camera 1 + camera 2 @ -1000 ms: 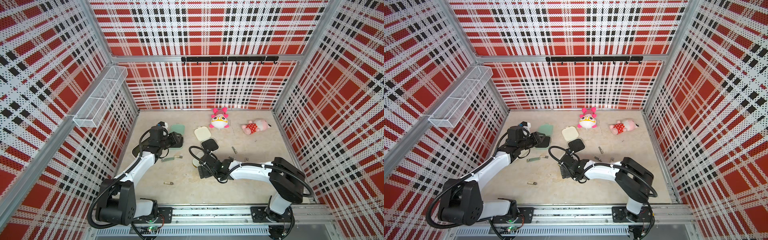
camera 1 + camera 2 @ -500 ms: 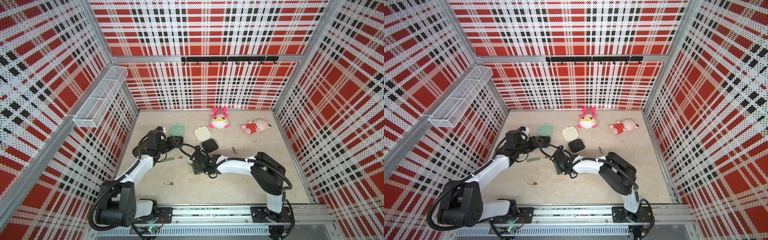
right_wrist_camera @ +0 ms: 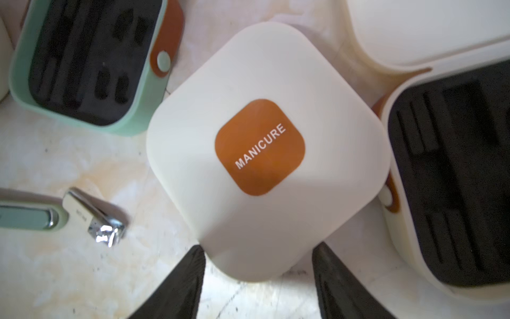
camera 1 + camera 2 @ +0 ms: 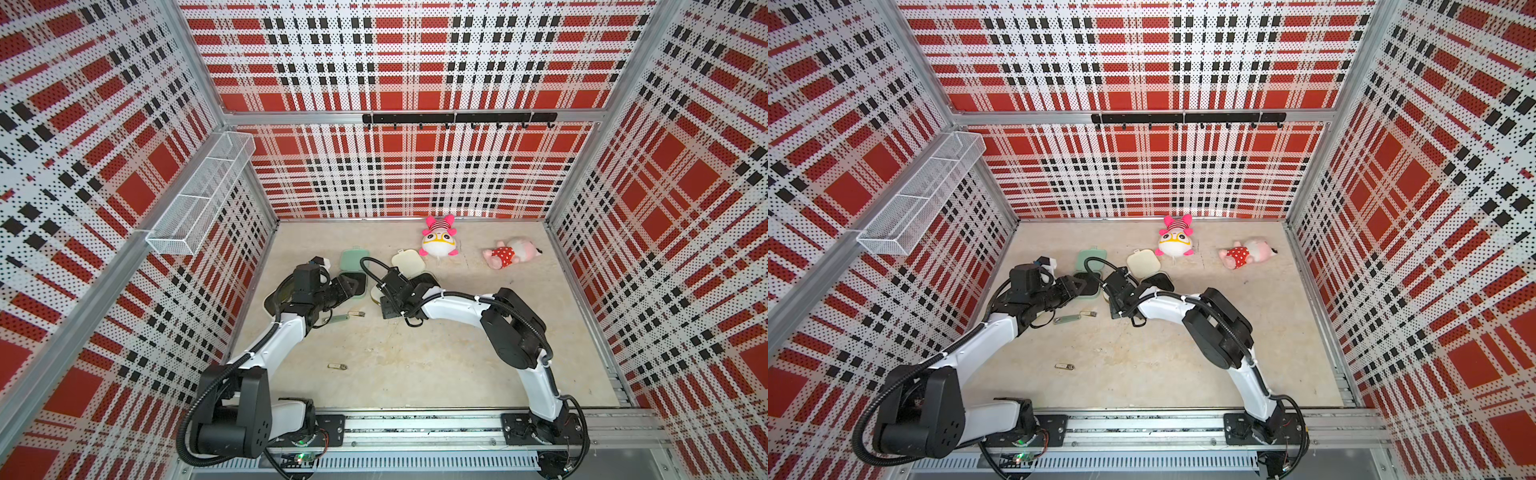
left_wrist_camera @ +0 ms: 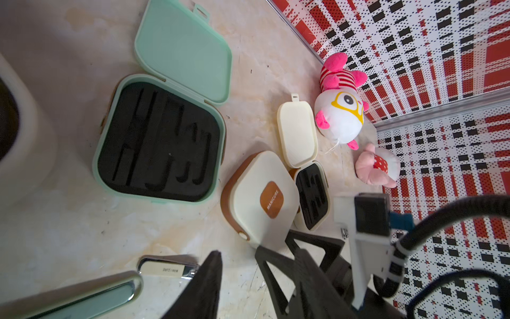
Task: Organize nail clipper sets
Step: Move the storage box to the center of the board.
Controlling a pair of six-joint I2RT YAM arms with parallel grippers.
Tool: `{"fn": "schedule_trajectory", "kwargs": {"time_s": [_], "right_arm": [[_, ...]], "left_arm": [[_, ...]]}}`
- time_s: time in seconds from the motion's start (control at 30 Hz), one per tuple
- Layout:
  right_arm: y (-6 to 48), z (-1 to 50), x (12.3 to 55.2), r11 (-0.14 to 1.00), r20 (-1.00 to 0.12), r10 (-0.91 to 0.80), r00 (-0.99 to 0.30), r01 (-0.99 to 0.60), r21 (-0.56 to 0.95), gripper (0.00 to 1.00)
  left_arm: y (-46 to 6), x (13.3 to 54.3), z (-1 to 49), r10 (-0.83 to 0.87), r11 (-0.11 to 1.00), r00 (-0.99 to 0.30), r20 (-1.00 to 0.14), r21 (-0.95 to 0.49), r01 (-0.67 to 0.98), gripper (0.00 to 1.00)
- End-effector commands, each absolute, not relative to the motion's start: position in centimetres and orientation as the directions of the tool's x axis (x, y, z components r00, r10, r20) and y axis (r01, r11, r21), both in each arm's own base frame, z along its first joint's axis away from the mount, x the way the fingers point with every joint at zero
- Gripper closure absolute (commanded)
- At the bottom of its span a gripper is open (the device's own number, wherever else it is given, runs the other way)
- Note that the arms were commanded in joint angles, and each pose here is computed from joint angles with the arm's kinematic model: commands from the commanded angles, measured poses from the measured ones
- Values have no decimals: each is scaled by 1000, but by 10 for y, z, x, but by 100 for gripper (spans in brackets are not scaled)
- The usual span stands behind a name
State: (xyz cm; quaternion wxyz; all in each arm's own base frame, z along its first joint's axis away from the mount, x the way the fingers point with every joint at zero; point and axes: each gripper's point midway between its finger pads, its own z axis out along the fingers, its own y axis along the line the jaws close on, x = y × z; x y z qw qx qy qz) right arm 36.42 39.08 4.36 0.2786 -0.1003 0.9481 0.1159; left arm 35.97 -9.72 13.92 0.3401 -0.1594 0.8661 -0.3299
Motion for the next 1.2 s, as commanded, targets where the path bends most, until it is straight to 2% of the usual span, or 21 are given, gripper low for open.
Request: {"fn": "schedule_trajectory", "kwargs": {"time_s": [0.0, 0.23, 0.4, 0.7, 1.17], "right_arm": [[390, 45, 388, 959, -556, -61, -829, -204, 199, 38], [395, 80, 414, 943, -595, -25, -803, -217, 253, 36], [371, 99, 421, 954, -613, -12, -790, -192, 229, 35], [308, 81, 423, 985, -587, 23, -810, -82, 152, 43], [277, 38, 391, 995, -511, 2, -860, -49, 86, 49]], "left_arm": [[-98, 359, 144, -500, 722, -710, -496, -691, -26, 52], [-103, 357, 138, -494, 715, -723, -483, -699, -22, 52], [-115, 357, 137, -474, 720, -734, -486, -694, -6, 52], [-138, 355, 134, -445, 717, -755, -482, -697, 23, 53], [-146, 353, 129, -438, 715, -764, -474, -699, 24, 53]]}}
